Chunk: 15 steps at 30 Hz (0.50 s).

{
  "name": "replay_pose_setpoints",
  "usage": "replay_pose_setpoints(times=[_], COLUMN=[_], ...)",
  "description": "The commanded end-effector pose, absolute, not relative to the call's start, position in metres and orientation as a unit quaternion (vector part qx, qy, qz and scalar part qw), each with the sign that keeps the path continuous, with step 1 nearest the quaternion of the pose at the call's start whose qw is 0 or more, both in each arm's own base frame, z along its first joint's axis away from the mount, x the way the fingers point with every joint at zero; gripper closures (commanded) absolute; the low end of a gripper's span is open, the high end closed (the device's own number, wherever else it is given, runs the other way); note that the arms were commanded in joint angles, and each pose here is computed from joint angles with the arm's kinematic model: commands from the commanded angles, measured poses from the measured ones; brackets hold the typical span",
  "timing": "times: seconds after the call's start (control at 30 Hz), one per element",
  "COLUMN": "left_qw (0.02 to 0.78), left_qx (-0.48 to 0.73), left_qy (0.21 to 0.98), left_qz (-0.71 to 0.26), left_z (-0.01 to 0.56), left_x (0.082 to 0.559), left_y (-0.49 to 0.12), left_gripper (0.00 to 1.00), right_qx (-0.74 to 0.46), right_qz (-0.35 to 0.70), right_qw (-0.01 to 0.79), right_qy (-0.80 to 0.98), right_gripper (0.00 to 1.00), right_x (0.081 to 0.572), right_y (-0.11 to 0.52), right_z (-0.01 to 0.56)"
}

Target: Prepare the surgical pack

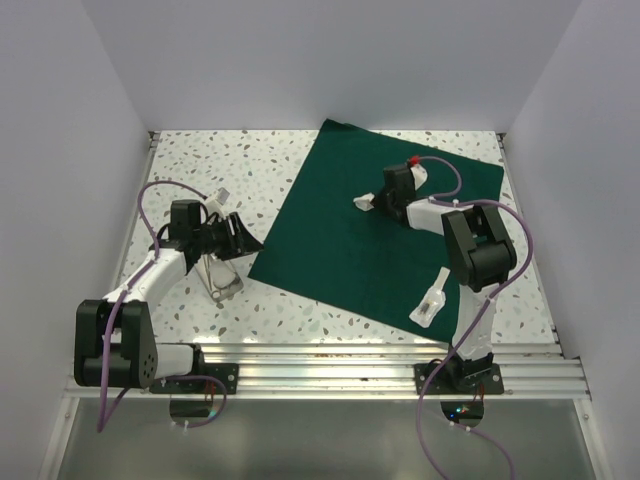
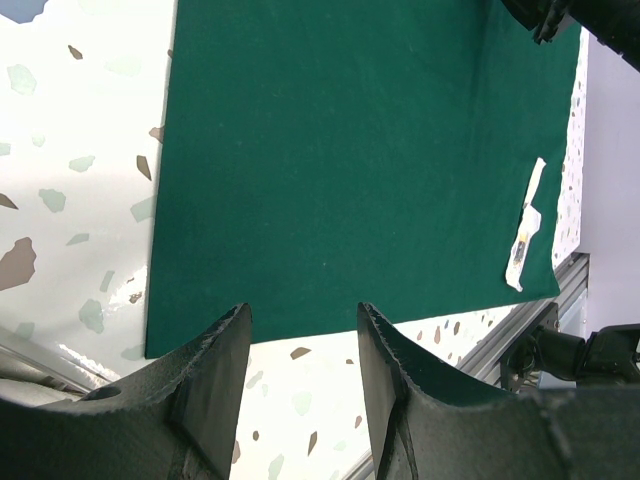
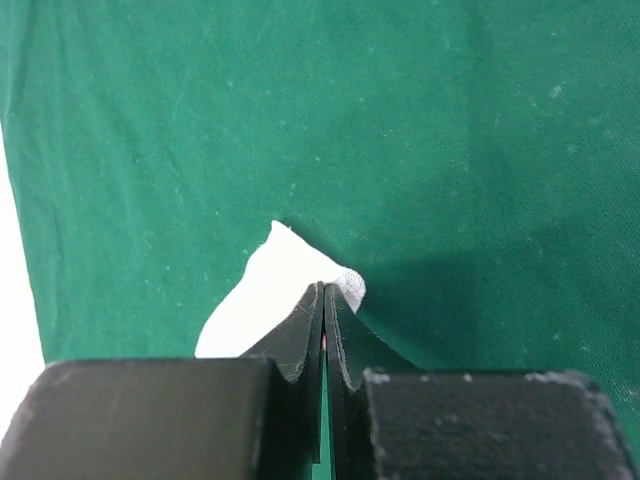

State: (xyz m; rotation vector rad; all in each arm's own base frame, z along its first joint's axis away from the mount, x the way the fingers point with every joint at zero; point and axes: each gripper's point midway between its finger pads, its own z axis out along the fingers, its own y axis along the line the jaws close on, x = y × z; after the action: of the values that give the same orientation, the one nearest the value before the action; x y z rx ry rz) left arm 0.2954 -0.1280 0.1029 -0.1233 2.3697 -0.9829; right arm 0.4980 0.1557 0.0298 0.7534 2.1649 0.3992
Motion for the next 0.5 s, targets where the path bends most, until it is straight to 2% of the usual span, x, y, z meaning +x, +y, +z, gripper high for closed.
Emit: replay_pose_setpoints(times=[0.0,0.47], left_qw=[0.306,0.306], left_qx=[-0.021,-0.024], left_qy=[0.875,0.874], left_qz=[-0.374,-0.376], left_z=[0.113,0.114], left_x=[0.3,0.301], left_y=[-0.132,-0.132], left_gripper=[0.5,0.5], right_qx=[0.279,0.239], right_qz=[0.174,0.228], right_qw=[0.431,0.464], right_qy=[0.84,0.822], right_gripper=[1.0,1.0], right_x=[0.516,0.541], right_y=[0.158,0.184], right_z=[0.061,0.11])
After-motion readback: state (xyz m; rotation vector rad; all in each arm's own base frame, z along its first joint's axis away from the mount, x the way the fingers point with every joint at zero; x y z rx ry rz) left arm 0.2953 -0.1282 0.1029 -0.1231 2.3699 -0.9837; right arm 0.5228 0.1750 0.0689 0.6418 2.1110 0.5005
